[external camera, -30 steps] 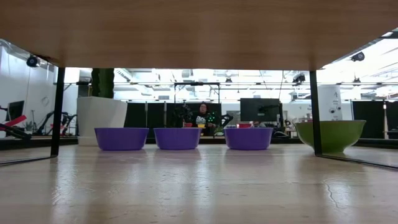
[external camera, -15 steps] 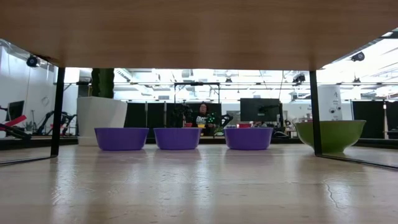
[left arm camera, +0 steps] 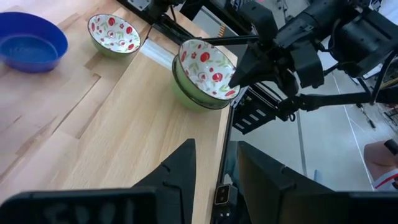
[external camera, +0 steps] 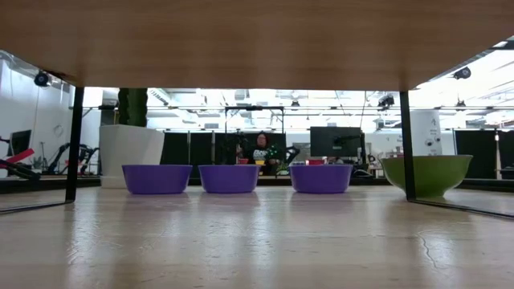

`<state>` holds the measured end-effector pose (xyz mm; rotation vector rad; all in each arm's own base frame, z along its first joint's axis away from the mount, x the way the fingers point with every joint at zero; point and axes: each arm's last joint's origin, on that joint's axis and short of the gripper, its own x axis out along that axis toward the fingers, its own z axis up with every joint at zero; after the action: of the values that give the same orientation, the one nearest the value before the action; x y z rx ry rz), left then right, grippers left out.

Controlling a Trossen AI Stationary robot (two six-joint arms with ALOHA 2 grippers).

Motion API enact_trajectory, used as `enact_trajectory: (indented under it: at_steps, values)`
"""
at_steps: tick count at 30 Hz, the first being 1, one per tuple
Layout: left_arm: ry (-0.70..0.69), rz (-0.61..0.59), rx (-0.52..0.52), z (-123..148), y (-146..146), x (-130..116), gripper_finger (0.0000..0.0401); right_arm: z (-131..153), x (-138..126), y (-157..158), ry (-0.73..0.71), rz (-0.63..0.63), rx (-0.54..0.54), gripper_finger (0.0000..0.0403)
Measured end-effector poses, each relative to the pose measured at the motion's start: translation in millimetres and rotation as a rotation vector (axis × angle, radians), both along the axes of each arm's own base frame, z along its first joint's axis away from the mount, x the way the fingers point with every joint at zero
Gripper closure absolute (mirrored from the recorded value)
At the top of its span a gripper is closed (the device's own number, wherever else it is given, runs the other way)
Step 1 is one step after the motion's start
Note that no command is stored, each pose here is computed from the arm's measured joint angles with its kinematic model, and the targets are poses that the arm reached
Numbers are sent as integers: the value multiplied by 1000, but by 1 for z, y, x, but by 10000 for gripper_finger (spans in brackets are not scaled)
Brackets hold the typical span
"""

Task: Pick & Place Mini bowls
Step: Stack the bottom green bowl on the green bowl on the shelf

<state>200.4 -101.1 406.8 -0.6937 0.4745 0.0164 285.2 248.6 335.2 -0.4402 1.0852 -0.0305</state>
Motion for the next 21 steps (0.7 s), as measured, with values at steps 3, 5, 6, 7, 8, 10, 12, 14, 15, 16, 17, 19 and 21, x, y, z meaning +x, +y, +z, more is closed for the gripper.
enact_trajectory:
  at_steps: [3, 5, 6, 7, 8, 10, 12, 14, 15, 16, 17, 19, 21]
  values:
    - [0, 0, 0, 0, 0, 0, 293, 0, 0, 0, 2, 0, 2, 385]
    - [0, 0, -1, 0, 0, 0, 293, -1, 0, 0, 2, -12, 6, 375]
    - [0, 0, 0, 0, 0, 0, 293, -2, 0, 0, 3, -21, 13, 370]
    - [0, 0, 0, 0, 0, 0, 293, -3, 0, 0, 3, -25, 13, 364]
    - [0, 0, 0, 0, 0, 0, 293, -3, 0, 0, 6, -25, 10, 359]
    - [0, 0, 0, 0, 0, 0, 293, -4, 0, 0, 7, -27, 7, 348]
    - [0, 0, 0, 0, 0, 0, 293, -4, 0, 0, 7, -29, 7, 335]
    - [0, 0, 0, 0, 0, 0, 293, -4, 0, 0, -1, -33, 13, 322]
    - [0, 0, 0, 0, 0, 0, 293, -4, 1, 0, -4, -38, 17, 316]
    - [0, 0, 0, 0, 0, 0, 293, -4, 0, 0, -5, -42, 21, 309]
    - [0, 0, 0, 0, 0, 0, 293, -4, 1, 0, -7, -44, 24, 303]
    - [0, 0, 0, 0, 0, 0, 293, -4, 2, 2, -13, -43, 42, 291]
    - [0, 0, 0, 0, 0, 0, 293, -4, 2, 3, -6, -38, 64, 280]
